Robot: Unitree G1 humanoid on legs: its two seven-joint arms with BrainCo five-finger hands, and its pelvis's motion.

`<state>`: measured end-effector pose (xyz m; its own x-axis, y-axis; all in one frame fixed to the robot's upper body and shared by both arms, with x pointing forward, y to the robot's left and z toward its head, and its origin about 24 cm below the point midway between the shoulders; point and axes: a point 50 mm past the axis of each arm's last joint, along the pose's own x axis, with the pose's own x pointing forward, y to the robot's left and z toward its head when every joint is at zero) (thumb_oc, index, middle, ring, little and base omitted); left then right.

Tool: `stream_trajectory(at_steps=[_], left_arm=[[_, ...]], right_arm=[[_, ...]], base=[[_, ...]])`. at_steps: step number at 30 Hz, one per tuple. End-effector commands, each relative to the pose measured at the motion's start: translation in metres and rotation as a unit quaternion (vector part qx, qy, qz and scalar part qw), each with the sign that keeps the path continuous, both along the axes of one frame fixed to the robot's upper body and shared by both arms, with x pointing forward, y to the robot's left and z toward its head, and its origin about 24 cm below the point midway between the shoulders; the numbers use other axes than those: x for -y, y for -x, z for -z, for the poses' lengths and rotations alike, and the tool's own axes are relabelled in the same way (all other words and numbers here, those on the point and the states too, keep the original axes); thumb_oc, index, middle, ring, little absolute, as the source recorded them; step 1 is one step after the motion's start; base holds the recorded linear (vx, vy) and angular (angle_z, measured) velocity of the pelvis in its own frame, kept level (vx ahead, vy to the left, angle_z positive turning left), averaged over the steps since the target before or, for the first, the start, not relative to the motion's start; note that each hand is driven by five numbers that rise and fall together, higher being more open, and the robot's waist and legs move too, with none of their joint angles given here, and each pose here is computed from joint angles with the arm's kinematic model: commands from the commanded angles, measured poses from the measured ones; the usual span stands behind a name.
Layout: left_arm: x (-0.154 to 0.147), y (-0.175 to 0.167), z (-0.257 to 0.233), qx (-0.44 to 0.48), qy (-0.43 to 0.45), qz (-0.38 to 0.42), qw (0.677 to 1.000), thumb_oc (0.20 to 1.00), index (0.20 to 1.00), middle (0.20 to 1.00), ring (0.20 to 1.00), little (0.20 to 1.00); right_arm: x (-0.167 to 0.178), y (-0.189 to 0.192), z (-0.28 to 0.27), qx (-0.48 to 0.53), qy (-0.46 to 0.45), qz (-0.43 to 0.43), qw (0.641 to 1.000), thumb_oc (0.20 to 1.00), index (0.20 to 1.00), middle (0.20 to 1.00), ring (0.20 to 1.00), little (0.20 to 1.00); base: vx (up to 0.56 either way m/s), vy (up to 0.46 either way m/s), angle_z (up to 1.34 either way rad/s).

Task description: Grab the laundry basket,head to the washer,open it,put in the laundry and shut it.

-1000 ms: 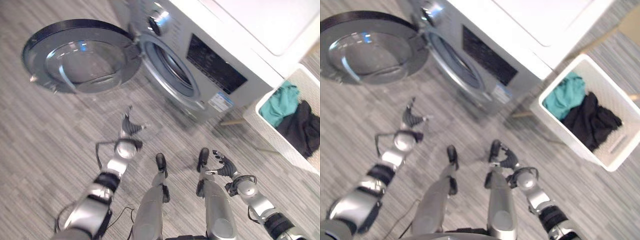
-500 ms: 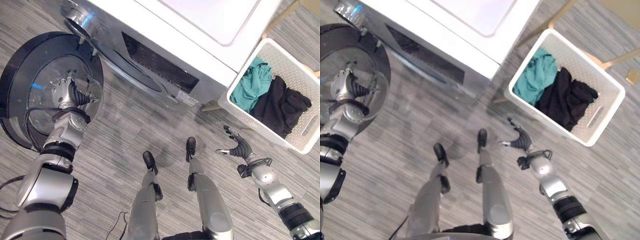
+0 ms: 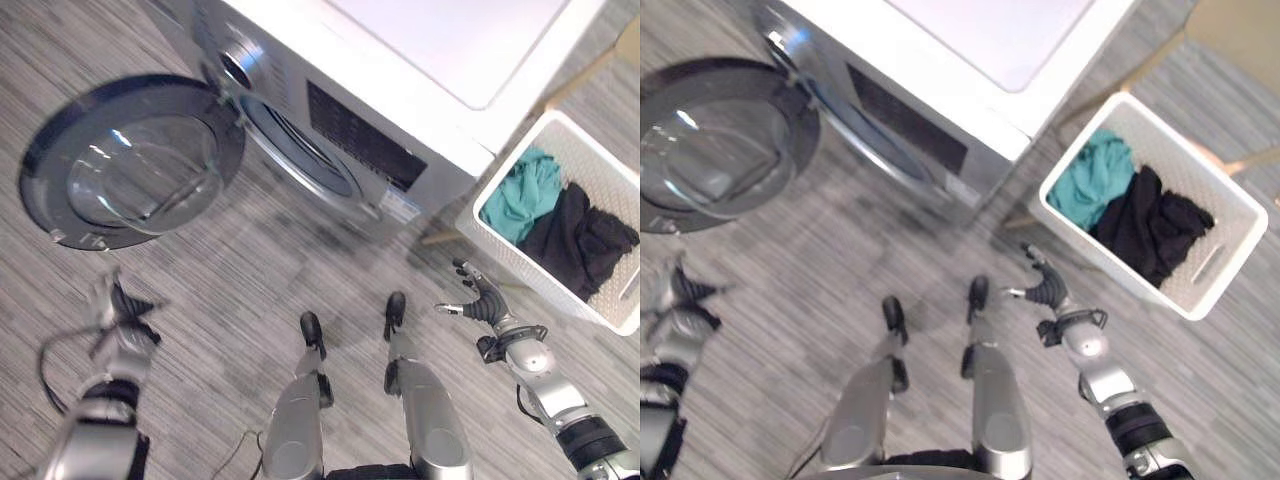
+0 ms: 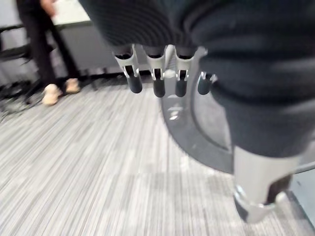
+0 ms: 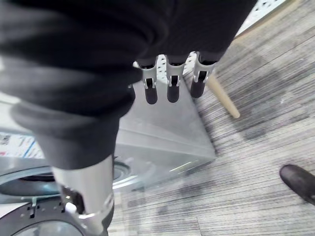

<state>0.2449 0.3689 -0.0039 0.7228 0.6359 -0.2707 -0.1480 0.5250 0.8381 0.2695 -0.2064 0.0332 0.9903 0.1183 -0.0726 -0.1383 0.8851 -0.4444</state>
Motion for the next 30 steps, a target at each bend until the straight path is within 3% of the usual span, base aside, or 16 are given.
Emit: stream_trajectory(at_steps=[1, 9, 10, 11, 12, 17, 26, 30], left_arm=[[0.007, 0.009, 0.010, 0.035, 0.049, -0.013, 0.998, 1.000, 1.000, 1.000, 1.000, 1.000], [0.076, 0.071, 0.089, -0.033, 0.209, -0.018, 0.977, 1.000, 1.000, 1.000, 1.000, 1.000], [0.096, 0.086, 0.103, -0.064, 0.240, 0.005, 0.969, 1.000, 1.000, 1.000, 1.000, 1.000], [0.097, 0.086, 0.103, -0.065, 0.241, 0.005, 0.968, 1.000, 1.000, 1.000, 1.000, 1.000], [0.119, 0.087, 0.109, -0.076, 0.286, 0.038, 0.955, 1.000, 1.000, 1.000, 1.000, 1.000], [0.142, 0.089, 0.117, -0.102, 0.308, 0.074, 0.943, 1.000, 1.000, 1.000, 1.000, 1.000], [0.142, 0.104, 0.125, -0.123, 0.313, 0.067, 0.939, 1.000, 1.000, 1.000, 1.000, 1.000], [0.132, 0.119, 0.131, -0.147, 0.304, 0.043, 0.940, 1.000, 1.000, 1.000, 1.000, 1.000]], right_arm=[[-0.003, 0.004, -0.008, 0.029, -0.001, 0.010, 1.000, 1.000, 1.000, 1.000, 1.000, 1.000], [0.009, 0.006, -0.017, 0.039, 0.082, 0.008, 0.996, 1.000, 1.000, 1.000, 1.000, 1.000], [0.016, 0.016, -0.009, 0.022, 0.092, 0.015, 0.995, 1.000, 1.000, 1.000, 1.000, 1.000], [0.016, 0.017, -0.008, 0.021, 0.093, 0.016, 0.995, 1.000, 1.000, 1.000, 1.000, 1.000], [0.020, 0.020, -0.009, 0.018, 0.108, 0.012, 0.994, 1.000, 1.000, 1.000, 1.000, 1.000], [0.022, 0.017, -0.012, 0.017, 0.148, -0.004, 0.989, 1.000, 1.000, 1.000, 1.000, 1.000], [0.018, 0.006, -0.009, 0.010, 0.215, -0.033, 0.976, 1.000, 1.000, 1.000, 1.000, 1.000], [0.011, -0.007, -0.020, 0.040, 0.291, -0.060, 0.954, 1.000, 1.000, 1.000, 1.000, 1.000]], base=[[0.15, 0.053, -0.31], [0.21, -0.120, -0.90], [0.28, -0.407, -0.79], [0.35, -0.582, -0.28], [0.13, -0.345, -0.17], [0.10, -0.183, -0.47], [0.14, 0.062, -0.48], [0.08, 0.207, -0.49]])
